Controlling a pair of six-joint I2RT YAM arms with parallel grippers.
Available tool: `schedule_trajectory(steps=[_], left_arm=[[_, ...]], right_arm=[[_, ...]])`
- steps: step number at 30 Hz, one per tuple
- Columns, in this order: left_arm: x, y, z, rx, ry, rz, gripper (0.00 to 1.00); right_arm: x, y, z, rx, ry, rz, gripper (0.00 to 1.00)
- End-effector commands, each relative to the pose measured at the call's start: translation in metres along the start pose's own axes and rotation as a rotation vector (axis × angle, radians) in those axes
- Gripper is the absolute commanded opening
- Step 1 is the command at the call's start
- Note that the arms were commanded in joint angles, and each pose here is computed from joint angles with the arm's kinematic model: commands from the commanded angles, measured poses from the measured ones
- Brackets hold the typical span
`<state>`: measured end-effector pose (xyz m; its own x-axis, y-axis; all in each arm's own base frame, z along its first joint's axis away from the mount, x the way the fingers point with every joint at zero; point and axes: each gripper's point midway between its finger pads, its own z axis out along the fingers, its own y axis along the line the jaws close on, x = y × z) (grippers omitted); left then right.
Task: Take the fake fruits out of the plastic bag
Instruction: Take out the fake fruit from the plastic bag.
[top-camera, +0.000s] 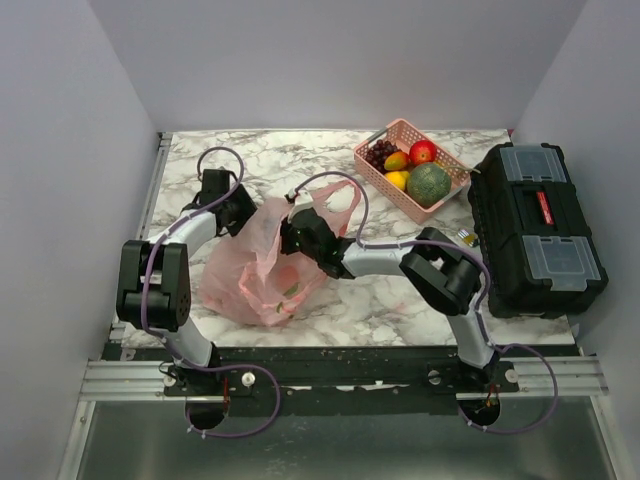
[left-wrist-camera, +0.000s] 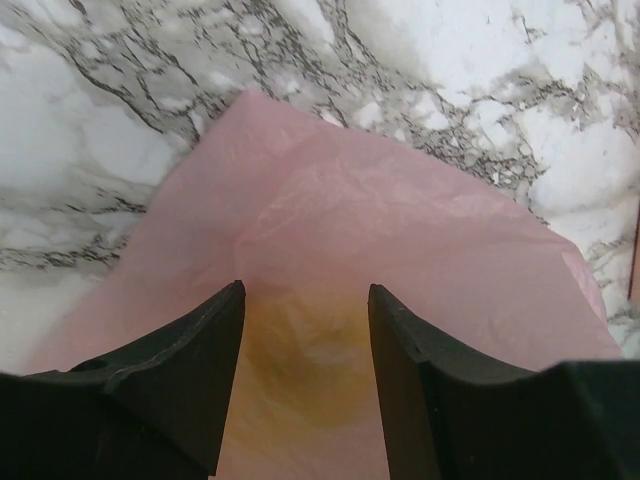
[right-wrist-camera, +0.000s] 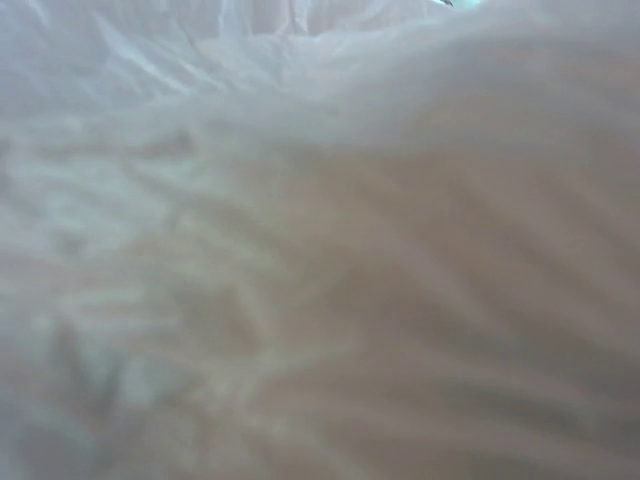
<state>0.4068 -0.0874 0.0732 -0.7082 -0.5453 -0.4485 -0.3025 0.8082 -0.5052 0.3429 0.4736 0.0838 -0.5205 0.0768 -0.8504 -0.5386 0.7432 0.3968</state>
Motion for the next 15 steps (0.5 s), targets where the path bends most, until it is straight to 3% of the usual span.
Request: schedule_trajectory(steps=[1, 15], left_arm=[[0.008, -0.029, -0.013, 0.123, 0.017, -0.041, 0.52], [0.016, -0.038, -0.013, 0.159, 0.041, -0.067, 0.51]], right_arm=[[0.006, -0.001, 0.014, 0.013, 0.005, -0.007, 1.00], [0.033, -0.017, 0.040, 0.060, 0.053, -0.071, 0.92]])
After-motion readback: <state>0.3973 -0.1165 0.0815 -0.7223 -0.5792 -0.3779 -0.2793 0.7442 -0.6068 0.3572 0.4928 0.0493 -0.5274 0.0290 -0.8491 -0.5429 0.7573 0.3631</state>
